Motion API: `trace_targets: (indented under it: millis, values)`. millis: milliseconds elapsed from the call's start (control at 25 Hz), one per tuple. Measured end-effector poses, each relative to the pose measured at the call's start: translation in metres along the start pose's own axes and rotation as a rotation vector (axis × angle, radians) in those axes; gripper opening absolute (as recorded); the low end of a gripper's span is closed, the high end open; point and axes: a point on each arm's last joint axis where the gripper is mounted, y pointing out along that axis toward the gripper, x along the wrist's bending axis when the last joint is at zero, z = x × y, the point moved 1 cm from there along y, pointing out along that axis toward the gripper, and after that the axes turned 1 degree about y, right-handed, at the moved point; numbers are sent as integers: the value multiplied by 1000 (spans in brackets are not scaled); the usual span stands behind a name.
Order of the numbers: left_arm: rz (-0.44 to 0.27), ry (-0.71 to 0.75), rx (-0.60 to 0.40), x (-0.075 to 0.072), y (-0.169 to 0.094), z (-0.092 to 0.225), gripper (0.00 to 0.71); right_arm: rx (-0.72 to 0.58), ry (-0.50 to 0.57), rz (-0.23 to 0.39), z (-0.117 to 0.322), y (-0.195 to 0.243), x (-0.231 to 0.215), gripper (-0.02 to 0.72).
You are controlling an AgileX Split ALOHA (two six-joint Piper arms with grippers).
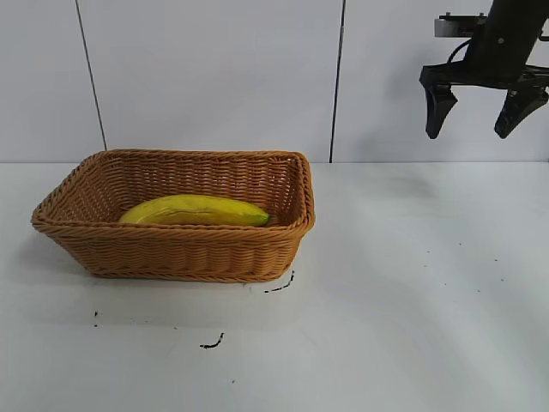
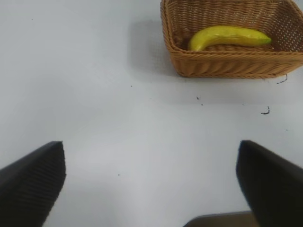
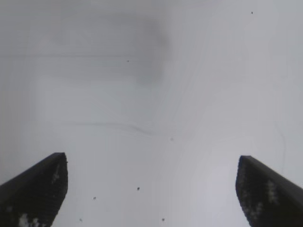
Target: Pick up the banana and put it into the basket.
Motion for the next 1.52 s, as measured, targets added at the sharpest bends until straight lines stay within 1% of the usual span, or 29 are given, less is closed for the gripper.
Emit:
trace_targets:
  millis: [200, 360, 440, 680, 800, 880, 1040, 1200, 1280, 1320, 1520]
  values:
    - [0, 0, 0, 0, 0, 0, 695, 28, 22, -24, 35, -39, 4, 689]
    - [0, 0, 0, 0, 0, 0, 695, 46, 20, -25, 78, -76, 8, 689]
    - [0, 0, 0, 0, 0, 0, 695, 52, 21, -26, 103, -93, 10, 689]
    - [0, 0, 0, 0, 0, 0, 695, 7, 31, -26, 186, -143, 11, 689]
    - [0, 0, 0, 0, 0, 0, 695, -23, 12, -24, 233, -158, 11, 689]
    - [0, 0, 0, 0, 0, 0, 695, -48, -9, -21, 265, -161, 11, 689]
    - [0, 0, 0, 0, 0, 0, 695, -217, -45, -18, 321, -168, 10, 689]
    - [0, 0, 0, 0, 0, 0, 695, -422, -55, -13, 368, -167, 9, 689]
    - [0, 0, 0, 0, 0, 0, 695, -496, -57, -12, 389, -163, 9, 689]
    - [0, 0, 0, 0, 0, 0, 695, -514, -58, -11, 398, -160, 8, 689]
    - [0, 0, 0, 0, 0, 0, 695, -696, -68, -3, 425, -171, 8, 689]
